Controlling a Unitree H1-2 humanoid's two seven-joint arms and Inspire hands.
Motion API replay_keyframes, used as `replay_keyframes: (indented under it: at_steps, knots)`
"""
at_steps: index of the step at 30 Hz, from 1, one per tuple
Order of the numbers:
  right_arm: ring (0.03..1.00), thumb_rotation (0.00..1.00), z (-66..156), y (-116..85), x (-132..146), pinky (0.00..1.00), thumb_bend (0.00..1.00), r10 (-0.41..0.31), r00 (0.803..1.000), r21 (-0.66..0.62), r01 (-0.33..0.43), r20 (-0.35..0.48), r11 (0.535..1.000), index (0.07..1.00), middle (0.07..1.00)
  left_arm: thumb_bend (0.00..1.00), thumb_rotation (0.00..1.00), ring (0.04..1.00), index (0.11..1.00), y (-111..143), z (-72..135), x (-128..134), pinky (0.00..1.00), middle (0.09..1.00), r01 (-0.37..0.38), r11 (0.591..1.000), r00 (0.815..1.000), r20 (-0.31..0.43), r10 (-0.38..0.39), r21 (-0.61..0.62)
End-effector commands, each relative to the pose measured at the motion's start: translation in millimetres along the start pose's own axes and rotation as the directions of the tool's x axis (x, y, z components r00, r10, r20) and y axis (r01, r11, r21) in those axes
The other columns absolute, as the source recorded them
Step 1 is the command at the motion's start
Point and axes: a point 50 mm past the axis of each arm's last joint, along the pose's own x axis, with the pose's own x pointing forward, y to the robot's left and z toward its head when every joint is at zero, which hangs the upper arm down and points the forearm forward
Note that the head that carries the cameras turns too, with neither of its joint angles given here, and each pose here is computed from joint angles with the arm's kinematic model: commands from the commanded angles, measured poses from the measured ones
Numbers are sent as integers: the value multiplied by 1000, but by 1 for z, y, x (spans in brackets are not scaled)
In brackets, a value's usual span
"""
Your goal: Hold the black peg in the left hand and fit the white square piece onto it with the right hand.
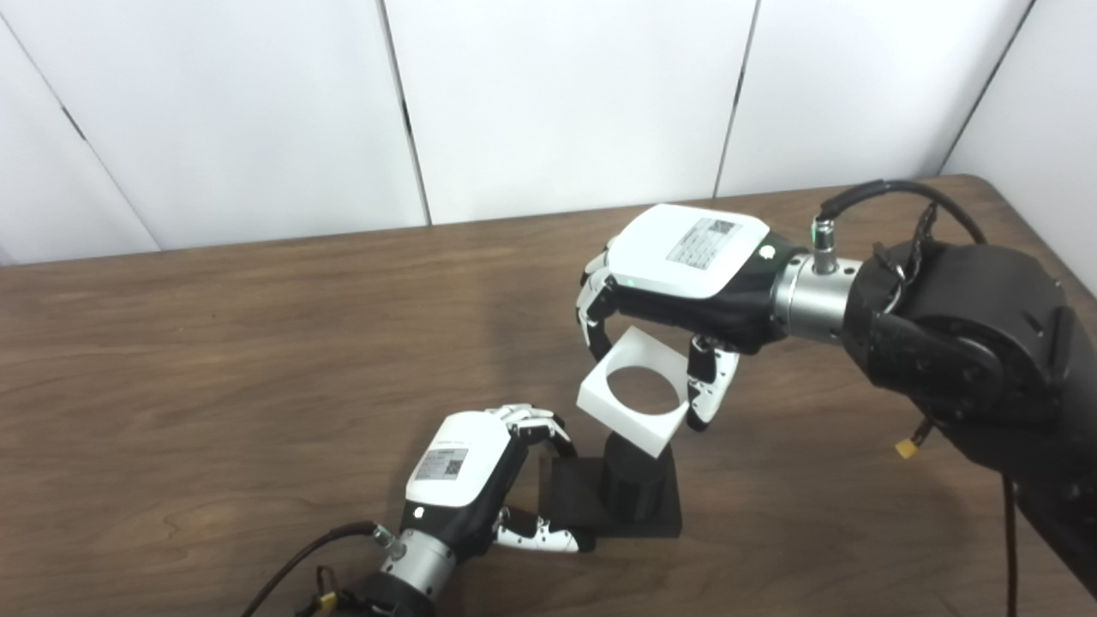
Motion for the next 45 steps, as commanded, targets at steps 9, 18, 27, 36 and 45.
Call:
replay_keyframes:
  at_steps: [9,18,27,36,45]
  knots:
    - [852,129,-1,8,0,874,520,77,997,3,-77,-11,997,485,764,510,49,819,490,-26,-7,-8,768,768,159,987,985,-63,-161,-35]
    - [854,132,-1,12,2,880,521,82,997,13,-82,-9,997,484,760,511,48,815,489,-23,-6,-7,763,765,160,987,985,-60,-162,-31]
    - [862,128,2,16,1,890,520,82,997,49,-82,-14,995,486,762,511,49,815,489,-22,-4,-8,760,766,161,986,985,-63,-163,-32]
    - [851,129,1,21,4,876,521,56,998,55,-56,-8,997,485,757,510,49,819,490,-21,-3,-8,770,768,168,985,983,-65,-170,-34]
    - [855,128,2,27,6,885,521,24,1000,71,-23,-16,997,484,768,510,49,814,490,-20,-3,-8,761,764,167,985,983,-66,-168,-33]
